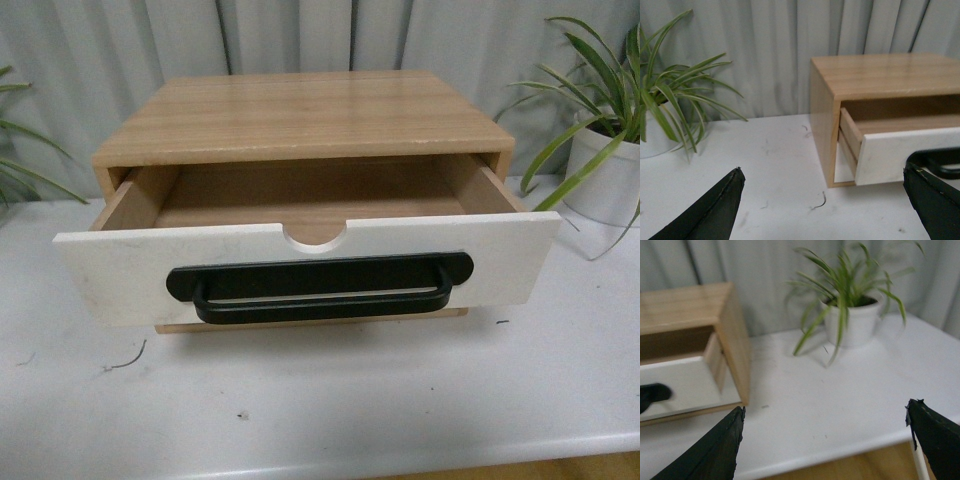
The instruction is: Close drawer sideways
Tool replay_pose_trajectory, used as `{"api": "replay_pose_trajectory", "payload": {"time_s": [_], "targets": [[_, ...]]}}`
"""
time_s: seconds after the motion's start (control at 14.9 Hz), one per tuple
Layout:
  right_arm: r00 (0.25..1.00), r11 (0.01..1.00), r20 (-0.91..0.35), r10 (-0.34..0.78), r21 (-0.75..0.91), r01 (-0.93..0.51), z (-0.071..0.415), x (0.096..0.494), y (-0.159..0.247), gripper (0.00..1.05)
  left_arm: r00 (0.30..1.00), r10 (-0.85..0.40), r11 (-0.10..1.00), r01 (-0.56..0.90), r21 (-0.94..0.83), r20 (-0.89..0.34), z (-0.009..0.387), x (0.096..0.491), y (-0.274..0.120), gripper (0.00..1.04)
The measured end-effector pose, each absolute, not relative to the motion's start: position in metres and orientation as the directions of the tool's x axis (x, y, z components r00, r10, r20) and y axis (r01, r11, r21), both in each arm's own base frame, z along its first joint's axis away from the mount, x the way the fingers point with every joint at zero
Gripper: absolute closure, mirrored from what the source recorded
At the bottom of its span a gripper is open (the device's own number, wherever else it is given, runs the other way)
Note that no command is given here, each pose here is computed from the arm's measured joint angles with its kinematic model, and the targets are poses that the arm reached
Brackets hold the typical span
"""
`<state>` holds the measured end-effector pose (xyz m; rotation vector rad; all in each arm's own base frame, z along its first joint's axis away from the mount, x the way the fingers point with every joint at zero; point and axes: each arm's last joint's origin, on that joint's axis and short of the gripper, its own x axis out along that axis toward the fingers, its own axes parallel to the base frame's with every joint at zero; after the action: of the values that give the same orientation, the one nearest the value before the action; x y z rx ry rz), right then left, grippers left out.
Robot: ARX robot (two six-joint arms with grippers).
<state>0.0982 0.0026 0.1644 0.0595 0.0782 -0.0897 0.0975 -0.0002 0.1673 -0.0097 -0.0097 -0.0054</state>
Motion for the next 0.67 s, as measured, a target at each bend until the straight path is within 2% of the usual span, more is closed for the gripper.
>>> {"api": "replay_pose_trajectory", "payload": {"time_s": [0.13,0.47,0.54,0.67], "targets": [[0.986,0.989,-0.113,-0.119,0.076,0.128,0.164,0.1,0.006,0.06,0.999,-0.011,0.999,0.013,-0.048,0.034,0.17,0.097,-0.001,0.07],[0.983,0.987,-0.139,-0.117,0.094,0.131,0.173,0.105,0.016,0.06,0.998,-0.043,0.992,0.037,-0.125,-0.044,0.165,0.098,-0.006,0.07],[0.985,0.992,-0.148,-0.088,0.078,0.1,0.178,0.107,0.019,0.06,0.995,-0.084,0.989,0.077,-0.123,-0.054,0.164,0.099,-0.009,0.07],[0.964,0.992,-0.246,0.105,-0.036,-0.118,0.193,0.117,0.034,0.06,0.964,-0.246,0.969,0.245,-0.018,-0.101,0.165,0.104,-0.02,0.07]]}}
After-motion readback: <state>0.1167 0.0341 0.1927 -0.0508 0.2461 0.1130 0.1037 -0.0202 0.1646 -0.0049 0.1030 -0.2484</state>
